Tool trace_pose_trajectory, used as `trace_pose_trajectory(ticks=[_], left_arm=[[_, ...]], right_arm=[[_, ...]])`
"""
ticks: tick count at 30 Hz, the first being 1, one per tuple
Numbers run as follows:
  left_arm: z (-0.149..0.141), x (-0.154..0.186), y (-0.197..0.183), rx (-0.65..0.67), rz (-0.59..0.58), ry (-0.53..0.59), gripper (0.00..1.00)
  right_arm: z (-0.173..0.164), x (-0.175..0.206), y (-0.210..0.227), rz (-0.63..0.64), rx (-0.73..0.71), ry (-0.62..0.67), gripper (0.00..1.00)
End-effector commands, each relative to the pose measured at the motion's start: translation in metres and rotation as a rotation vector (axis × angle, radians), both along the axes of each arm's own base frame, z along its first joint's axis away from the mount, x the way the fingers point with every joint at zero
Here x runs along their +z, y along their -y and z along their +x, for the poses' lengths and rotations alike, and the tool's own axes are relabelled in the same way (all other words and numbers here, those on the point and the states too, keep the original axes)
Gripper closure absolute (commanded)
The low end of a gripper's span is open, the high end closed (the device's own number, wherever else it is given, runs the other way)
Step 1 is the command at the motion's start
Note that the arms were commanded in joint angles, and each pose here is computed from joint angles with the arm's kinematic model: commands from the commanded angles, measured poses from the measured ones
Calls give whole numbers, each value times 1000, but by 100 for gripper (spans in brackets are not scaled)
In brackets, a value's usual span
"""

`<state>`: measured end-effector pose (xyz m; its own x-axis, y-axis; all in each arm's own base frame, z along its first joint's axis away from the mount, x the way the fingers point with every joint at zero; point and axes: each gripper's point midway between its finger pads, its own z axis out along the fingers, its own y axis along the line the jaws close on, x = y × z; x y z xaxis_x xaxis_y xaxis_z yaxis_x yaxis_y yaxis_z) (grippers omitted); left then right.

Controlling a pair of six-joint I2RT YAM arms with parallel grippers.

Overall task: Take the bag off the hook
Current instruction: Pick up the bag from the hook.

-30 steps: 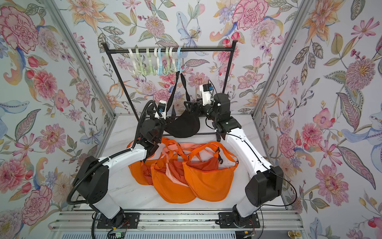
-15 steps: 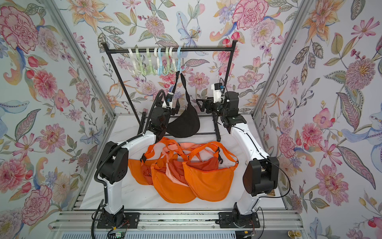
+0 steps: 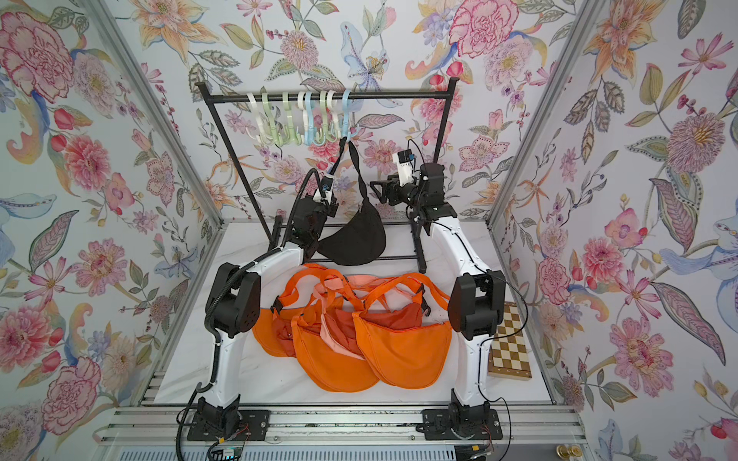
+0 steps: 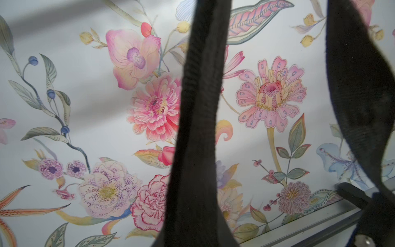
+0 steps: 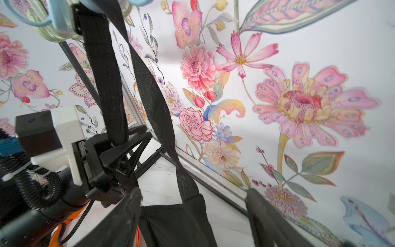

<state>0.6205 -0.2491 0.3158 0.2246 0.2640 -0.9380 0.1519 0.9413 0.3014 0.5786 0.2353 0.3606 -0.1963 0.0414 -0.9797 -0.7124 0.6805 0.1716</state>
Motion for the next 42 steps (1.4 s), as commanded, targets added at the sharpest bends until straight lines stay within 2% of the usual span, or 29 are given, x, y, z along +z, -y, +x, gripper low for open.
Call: trace_pose_trajectory(ticks=[1,9,14,19,26,29,38,39,42], left_arm=[[0,25,5,-34,-4,49,100],[-19,60,-1,-50,-22,98,100],[-23,66,0,-67,-27,90,100],[-24,64,1,-82,-44,78,100],[-24,61,0,-75,-33,78,100],[-23,60,-1,-72,-26,75,100],[-26,66,-8,-70,-34,83,100],[-26,67,-10,-68,-33,84,100],[-31,73,-14,-66,-23,93,100]], right_arm=[[1,10,-15,-11,55,48,21],[8,10,-39,3,88,65,15],[8,12,-51,6,77,77,14],[24,6,-57,23,30,80,21],[54,7,-57,78,-26,128,25],[57,10,-58,98,-35,151,36],[50,25,-64,94,-54,203,96],[48,27,-64,92,-55,204,100],[41,28,-61,85,-56,192,100]])
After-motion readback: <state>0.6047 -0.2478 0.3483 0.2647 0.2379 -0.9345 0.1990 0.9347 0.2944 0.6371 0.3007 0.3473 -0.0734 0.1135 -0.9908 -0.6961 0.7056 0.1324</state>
